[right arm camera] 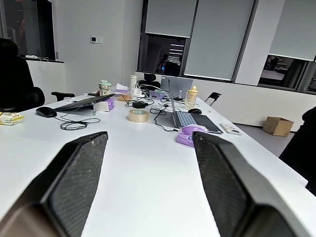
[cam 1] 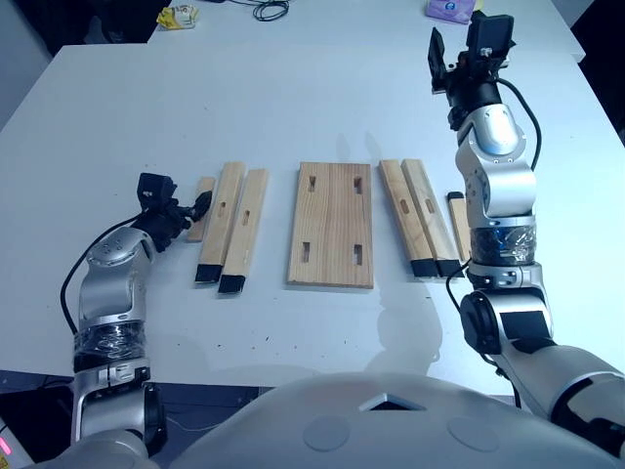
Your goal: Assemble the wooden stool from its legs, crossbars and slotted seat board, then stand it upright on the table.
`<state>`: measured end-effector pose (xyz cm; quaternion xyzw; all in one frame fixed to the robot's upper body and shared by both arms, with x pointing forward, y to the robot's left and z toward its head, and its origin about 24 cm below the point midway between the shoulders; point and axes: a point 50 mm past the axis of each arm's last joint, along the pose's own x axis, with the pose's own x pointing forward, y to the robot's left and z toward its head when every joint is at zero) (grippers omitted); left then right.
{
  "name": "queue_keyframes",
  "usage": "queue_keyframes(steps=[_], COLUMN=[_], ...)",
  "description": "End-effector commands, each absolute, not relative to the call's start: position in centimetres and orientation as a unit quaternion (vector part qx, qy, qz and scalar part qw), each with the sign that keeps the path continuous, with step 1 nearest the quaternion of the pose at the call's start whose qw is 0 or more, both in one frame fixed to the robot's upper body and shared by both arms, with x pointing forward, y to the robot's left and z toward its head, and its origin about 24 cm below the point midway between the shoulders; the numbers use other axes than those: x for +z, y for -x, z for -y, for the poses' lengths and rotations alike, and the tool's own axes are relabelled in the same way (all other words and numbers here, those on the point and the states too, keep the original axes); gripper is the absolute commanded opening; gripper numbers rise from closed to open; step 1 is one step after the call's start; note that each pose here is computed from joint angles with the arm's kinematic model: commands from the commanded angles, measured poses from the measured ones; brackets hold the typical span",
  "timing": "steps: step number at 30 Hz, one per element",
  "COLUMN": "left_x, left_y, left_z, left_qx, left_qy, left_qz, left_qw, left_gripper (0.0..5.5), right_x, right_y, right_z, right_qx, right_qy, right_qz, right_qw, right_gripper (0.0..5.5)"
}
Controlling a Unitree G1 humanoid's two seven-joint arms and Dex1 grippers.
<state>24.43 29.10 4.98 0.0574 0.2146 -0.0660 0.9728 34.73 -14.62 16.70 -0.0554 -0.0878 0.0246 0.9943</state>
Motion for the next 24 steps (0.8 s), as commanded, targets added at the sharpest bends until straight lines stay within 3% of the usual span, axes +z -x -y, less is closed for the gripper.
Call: queue_keyframes(steps=[1, 14, 24], left_x=[4.3, 3.7, 3.1], left_y=[-23.9, -21.1, -21.7], left_z=[-29.3, -28.9, -30.8], left_qx=[-0.071, -0.132, -0.117], left_qy=[-0.074, -0.097, -0.120], left_qz=[-0.253, -0.346, -0.379], left_qw=[0.962, 0.924, 0.910], left_gripper=[3.84, 3.84, 3.84], right_x=[16.3, 16.1, 15.9], right_y=[-34.4, -33.9, -33.5], right_z=[15.0, 15.2, 15.2], right_qx=[0.015, 0.002, -0.009], right_qy=[0.056, 0.048, 0.039], right_qz=[0.078, 0.077, 0.075], right_qw=[0.995, 0.996, 0.996], right_gripper=[3.16, 3.16, 3.16])
